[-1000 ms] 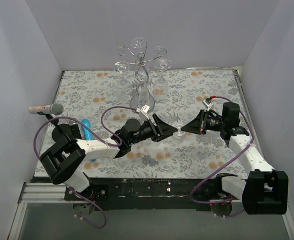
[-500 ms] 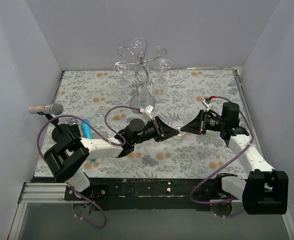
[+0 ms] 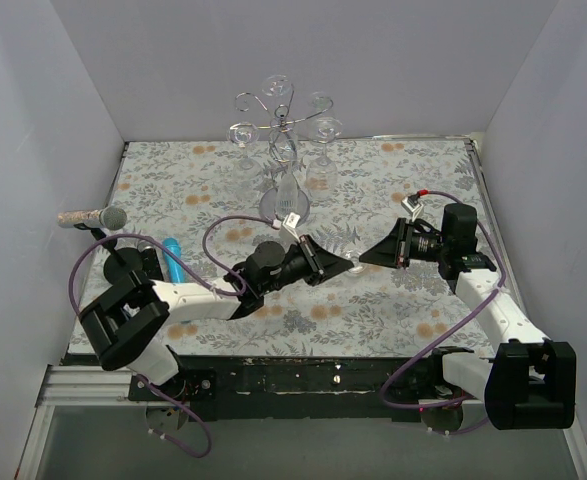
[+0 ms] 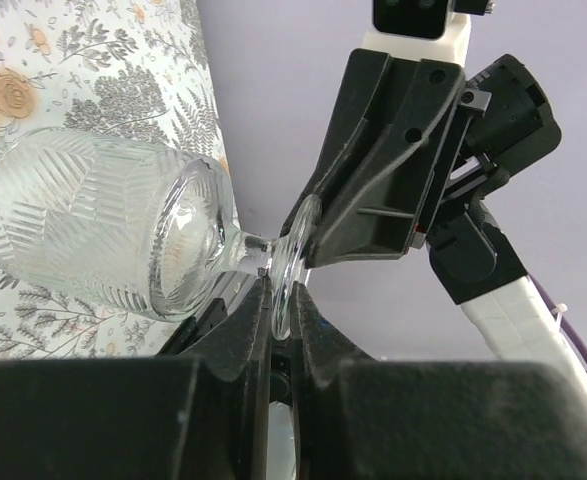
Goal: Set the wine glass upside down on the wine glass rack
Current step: Turn the wine glass upside down at the wine rack.
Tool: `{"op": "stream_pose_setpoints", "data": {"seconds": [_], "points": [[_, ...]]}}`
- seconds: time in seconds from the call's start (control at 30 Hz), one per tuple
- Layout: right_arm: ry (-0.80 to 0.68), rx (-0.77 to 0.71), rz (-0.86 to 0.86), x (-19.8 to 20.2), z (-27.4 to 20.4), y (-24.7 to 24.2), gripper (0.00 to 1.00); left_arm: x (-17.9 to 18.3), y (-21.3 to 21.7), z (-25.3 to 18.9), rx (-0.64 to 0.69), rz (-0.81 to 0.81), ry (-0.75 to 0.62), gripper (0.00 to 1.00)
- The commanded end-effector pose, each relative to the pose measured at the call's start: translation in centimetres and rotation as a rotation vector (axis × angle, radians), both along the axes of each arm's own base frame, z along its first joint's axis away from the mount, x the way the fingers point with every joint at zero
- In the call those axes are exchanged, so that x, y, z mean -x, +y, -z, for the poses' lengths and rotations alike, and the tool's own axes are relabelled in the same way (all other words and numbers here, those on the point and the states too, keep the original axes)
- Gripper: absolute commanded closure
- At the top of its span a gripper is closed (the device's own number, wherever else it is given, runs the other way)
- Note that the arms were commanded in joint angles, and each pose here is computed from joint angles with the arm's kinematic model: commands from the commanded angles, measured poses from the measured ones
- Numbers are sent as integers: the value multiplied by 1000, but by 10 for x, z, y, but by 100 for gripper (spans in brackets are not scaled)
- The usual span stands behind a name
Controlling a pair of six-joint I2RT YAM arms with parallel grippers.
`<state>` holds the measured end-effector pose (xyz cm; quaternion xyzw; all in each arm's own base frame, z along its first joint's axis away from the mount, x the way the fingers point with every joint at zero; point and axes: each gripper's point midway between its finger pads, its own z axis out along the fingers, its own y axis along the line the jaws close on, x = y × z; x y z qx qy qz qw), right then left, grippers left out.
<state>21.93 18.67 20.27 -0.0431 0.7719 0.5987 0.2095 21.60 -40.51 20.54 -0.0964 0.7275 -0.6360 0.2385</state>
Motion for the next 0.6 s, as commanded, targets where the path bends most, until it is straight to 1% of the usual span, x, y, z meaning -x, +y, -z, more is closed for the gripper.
{"op": "stream_pose_setpoints", "data": {"seconds": [0.0,0.03,0.13,0.2,0.27,0.37,0.5,0.53,0.57], "points": [[-70,-26,-29,2,-20,1,70,-5,13,-20,44,-63,-25,100],[-86,-30,-39,4,-22,1,63,-4,14,-20,43,-62,-13,100],[-124,-36,-55,7,-26,1,46,-1,21,-19,37,-68,4,100],[-165,-39,-74,8,-31,1,33,2,27,-16,22,-74,16,100],[-205,-37,-88,9,-35,1,30,6,36,-16,9,-85,25,100],[-302,-36,-124,8,-44,-1,27,10,51,-18,-6,-103,41,100],[-442,-47,-198,7,-55,-9,25,12,75,-24,-52,-139,56,100],[-473,-48,-189,0,-57,-17,25,12,81,-26,-63,-144,59,100],[-456,-57,-186,-2,-56,-23,25,13,86,-28,-76,-147,64,100]]}}
